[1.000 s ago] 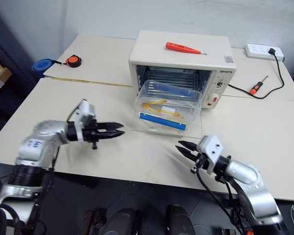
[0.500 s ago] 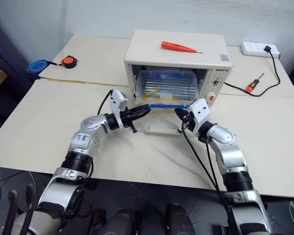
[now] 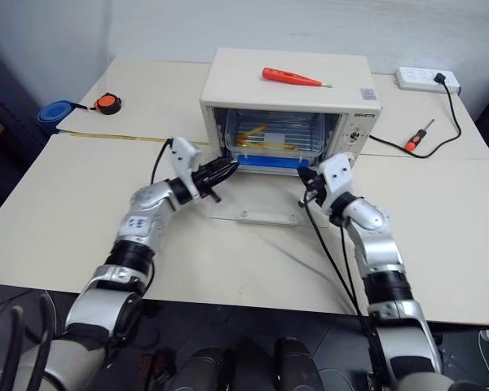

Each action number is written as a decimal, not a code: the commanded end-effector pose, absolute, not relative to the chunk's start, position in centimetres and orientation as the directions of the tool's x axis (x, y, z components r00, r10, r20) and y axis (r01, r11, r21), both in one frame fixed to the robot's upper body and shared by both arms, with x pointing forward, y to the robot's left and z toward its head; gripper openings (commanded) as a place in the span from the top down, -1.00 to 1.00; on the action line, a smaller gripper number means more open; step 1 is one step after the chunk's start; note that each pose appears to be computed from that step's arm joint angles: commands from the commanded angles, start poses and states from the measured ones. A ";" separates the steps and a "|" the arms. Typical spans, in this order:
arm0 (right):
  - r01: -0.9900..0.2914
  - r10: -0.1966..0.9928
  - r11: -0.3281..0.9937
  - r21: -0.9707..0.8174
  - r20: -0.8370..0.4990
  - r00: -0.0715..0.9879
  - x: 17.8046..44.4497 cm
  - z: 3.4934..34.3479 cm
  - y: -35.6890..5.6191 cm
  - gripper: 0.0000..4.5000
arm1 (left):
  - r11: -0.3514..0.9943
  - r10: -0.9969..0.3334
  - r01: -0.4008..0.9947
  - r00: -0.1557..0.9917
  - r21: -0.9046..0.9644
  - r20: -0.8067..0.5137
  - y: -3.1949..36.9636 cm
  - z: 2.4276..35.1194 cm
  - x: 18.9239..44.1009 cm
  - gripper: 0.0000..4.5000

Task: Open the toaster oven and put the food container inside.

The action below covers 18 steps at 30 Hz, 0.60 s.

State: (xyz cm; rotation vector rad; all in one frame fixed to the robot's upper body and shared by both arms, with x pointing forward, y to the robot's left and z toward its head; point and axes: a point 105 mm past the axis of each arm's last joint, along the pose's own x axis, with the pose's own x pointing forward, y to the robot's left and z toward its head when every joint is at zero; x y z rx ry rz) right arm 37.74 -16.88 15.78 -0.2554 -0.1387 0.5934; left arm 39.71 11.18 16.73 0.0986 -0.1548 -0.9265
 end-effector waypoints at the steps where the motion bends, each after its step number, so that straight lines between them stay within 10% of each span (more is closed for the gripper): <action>1: -0.537 0.588 0.785 -0.309 0.096 0.803 35.7 18.1 -18.9 1.00 | 0.494 -0.869 0.831 0.480 0.254 0.118 13.0 19.3 37.1 0.02; 8: -0.608 0.572 0.732 -0.306 -0.208 0.793 33.9 10.8 -24.4 1.00 | 0.152 -0.986 0.959 0.162 0.238 -0.023 16.4 20.8 30.3 -0.94; 18: -0.704 0.735 0.666 -0.248 0.059 0.675 34.9 13.5 -19.3 1.00 | 0.095 -0.995 0.978 0.094 0.187 0.015 16.5 21.5 28.3 -0.99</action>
